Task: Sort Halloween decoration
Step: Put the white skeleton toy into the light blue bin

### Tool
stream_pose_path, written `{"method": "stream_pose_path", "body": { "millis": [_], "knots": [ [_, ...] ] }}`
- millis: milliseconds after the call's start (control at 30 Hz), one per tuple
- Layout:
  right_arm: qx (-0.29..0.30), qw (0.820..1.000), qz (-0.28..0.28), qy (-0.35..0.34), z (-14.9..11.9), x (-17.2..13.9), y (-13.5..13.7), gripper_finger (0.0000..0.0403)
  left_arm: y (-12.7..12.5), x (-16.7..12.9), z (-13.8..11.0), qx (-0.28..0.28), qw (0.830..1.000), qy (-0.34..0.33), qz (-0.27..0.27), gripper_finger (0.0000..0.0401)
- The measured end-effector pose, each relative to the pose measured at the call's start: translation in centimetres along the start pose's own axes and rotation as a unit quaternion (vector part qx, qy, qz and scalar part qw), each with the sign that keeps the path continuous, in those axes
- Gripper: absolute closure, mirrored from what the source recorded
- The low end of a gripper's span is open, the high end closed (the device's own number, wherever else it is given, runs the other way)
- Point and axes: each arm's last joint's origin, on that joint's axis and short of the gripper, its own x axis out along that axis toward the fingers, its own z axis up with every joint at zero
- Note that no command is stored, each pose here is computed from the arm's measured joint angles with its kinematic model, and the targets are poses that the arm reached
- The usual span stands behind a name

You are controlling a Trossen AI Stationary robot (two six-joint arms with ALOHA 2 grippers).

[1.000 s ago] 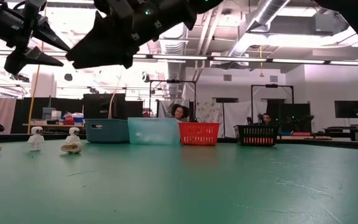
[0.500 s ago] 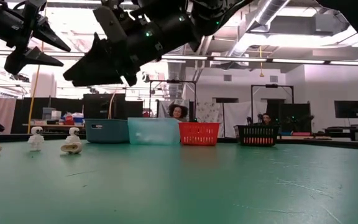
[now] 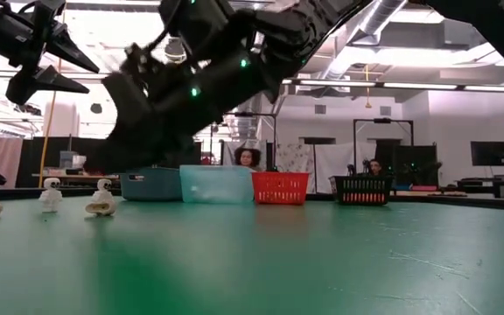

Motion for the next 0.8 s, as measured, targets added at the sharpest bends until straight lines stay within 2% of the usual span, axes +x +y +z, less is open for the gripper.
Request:
{"method": "stream_pose_path", "body": {
  "millis": [233,333,667,800],
  "knots": [
    [0.007,1.000,0.007,-0.008,-1.4,1.4,-0.3,0.0269,0.1,0.0,-0.1,-0.001,1.000,0.005,0.005,0.0191],
    [0.025,1.000,0.010,0.008,-1.8,1.4,-0.1,0.0269,0.1,0.0,-0.1,-0.002,1.000,0.004,0.005,0.0191],
    [0.017,0.998,0.004,0.066,-2.7,1.2,0.2,0.0269,0.1,0.0,-0.1,-0.001,1.000,0.004,0.005,0.0191],
    [0.036,0.995,-0.025,0.088,-3.0,1.0,0.0,0.0285,0.1,0.0,-0.1,-0.001,1.000,0.004,0.005,0.0191]
  ]
}}
